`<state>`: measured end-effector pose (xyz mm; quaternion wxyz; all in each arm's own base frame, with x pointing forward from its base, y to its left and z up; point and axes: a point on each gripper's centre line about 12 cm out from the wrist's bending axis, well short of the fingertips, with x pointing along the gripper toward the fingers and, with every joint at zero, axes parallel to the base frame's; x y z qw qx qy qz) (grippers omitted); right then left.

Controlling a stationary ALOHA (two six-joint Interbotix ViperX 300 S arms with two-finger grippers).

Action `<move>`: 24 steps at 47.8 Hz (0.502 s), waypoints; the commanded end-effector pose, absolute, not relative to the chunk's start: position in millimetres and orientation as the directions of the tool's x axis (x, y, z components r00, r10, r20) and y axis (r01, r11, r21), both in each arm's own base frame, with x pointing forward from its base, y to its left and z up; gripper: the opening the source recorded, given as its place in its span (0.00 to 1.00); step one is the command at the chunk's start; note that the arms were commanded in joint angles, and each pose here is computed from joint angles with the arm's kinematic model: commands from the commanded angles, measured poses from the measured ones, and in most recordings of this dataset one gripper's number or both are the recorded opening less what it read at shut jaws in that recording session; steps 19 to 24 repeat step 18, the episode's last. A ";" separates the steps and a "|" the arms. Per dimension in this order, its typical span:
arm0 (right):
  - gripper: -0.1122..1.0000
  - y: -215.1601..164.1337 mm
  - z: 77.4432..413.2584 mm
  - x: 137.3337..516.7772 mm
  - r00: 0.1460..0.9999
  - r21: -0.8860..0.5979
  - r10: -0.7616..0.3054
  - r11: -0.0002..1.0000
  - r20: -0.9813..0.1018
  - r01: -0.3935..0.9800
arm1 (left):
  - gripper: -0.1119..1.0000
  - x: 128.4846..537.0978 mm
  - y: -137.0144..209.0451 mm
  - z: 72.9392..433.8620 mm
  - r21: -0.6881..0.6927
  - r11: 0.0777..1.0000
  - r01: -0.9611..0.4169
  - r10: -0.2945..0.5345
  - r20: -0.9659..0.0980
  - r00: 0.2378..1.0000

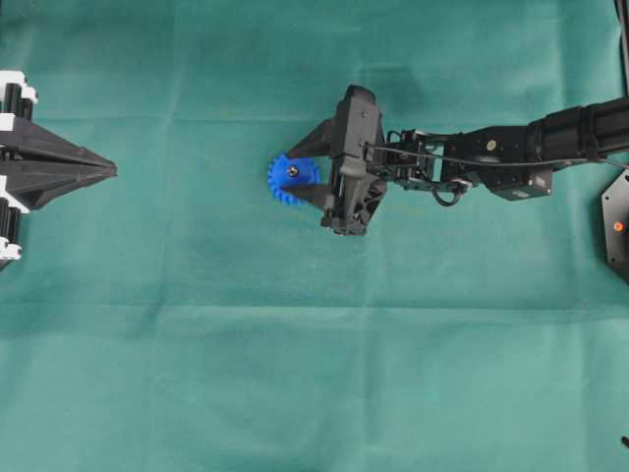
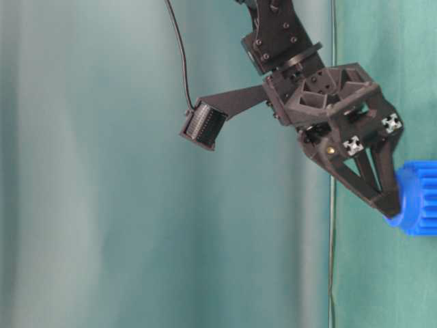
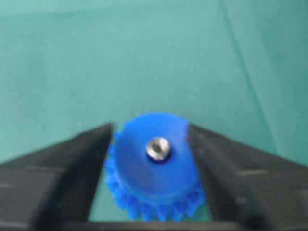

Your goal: Insert the shaft placed at a random location into the center hole of the small gear at another random location.

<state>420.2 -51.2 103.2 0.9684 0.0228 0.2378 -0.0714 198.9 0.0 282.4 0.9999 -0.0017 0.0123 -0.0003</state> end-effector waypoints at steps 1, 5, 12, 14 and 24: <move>0.87 -53.7 119.3 423.4 0.898 0.008 -0.136 0.988 -0.418 0.153 | 0.10 200.9 0.3 290.7 -0.003 1.000 -0.001 0.001 -0.005 1.000; 0.88 -54.2 124.7 422.9 0.903 0.008 -0.137 0.988 -0.407 0.153 | 0.10 200.7 0.3 290.8 -0.003 1.000 -0.001 0.001 -0.005 1.000; 0.84 -53.4 137.6 422.0 0.912 0.009 -0.136 0.988 -0.386 0.151 | 0.10 200.7 0.3 290.8 -0.003 1.000 -0.001 0.001 -0.005 1.000; 0.84 -52.6 142.5 421.3 0.916 0.008 -0.135 0.989 -0.379 0.149 | 0.10 200.7 0.3 290.6 -0.003 1.000 -0.001 0.001 -0.006 1.000; 0.84 -50.3 155.8 419.8 0.922 0.007 -0.129 0.990 -0.365 0.142 | 0.10 200.7 0.3 290.8 -0.003 1.000 -0.001 0.001 -0.005 1.000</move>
